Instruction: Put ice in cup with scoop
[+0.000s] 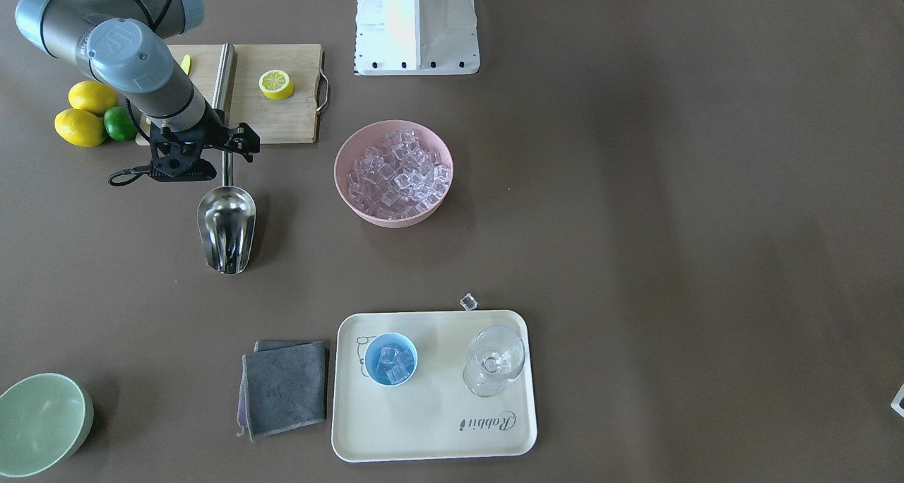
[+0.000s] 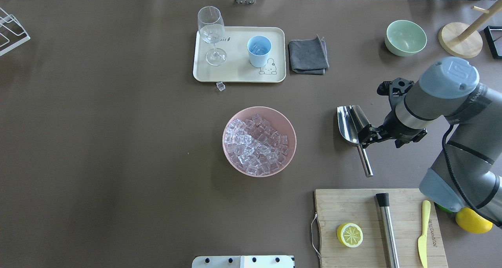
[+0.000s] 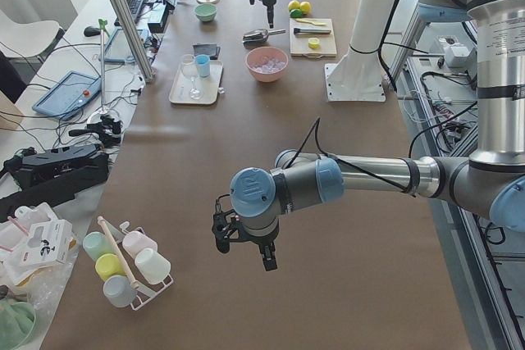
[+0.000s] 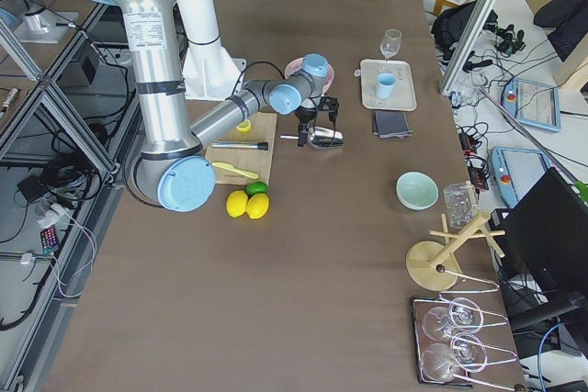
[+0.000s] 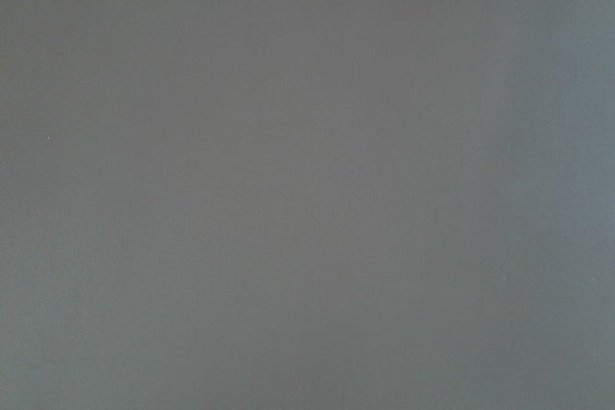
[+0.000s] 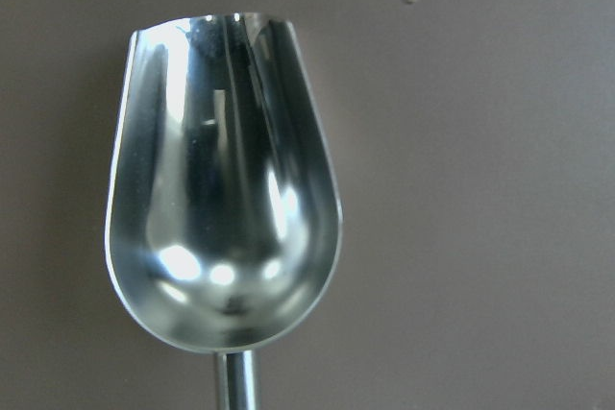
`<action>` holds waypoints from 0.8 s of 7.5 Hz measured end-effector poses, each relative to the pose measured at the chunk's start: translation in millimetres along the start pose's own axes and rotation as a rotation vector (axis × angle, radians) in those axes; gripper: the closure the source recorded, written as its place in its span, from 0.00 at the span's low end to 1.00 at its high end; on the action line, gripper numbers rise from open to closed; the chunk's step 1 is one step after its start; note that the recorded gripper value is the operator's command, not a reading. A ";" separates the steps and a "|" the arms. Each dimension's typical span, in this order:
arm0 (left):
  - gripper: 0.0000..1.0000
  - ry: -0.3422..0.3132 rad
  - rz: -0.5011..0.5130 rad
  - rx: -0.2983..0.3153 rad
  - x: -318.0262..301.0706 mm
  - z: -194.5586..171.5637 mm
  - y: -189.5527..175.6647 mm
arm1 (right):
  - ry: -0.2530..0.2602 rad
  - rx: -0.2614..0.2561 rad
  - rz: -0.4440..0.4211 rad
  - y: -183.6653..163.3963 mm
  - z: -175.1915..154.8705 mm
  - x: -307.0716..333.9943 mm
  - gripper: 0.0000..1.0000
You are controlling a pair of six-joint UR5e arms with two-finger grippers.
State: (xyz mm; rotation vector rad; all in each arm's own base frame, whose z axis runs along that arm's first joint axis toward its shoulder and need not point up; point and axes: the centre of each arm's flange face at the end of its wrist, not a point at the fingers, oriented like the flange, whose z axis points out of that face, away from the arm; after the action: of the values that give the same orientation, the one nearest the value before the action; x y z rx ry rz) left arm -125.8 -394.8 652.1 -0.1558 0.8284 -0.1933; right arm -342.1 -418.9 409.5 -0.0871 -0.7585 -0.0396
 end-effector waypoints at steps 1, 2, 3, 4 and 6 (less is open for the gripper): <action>0.01 0.000 -0.001 -0.002 0.2 0.0 0.0 | 0.005 0.025 -0.009 -6.2 -14.2 24.1 0.00; 0.01 0.000 -0.001 -0.003 0.4 0.2 -0.1 | 0.019 0.045 -0.025 -9.1 -25.9 55.1 0.00; 0.01 0.000 -0.001 -0.003 0.6 0.3 -0.1 | 0.044 0.055 -0.037 -9.0 -32.7 93.5 0.00; 0.01 0.000 -0.002 -0.004 0.5 0.6 -0.1 | 0.075 0.058 -0.037 -6.2 -37.8 138.7 0.00; 0.01 -0.001 0.000 -0.006 1.0 1.3 -0.4 | 0.127 0.071 -0.059 -0.9 -56.7 233.1 0.00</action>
State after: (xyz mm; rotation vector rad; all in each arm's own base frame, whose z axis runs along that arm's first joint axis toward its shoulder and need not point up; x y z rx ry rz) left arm -124.2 -395.3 652.4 -0.1615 0.8283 -0.1913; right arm -134.3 -426.1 529.1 0.0053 -0.6345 -0.0743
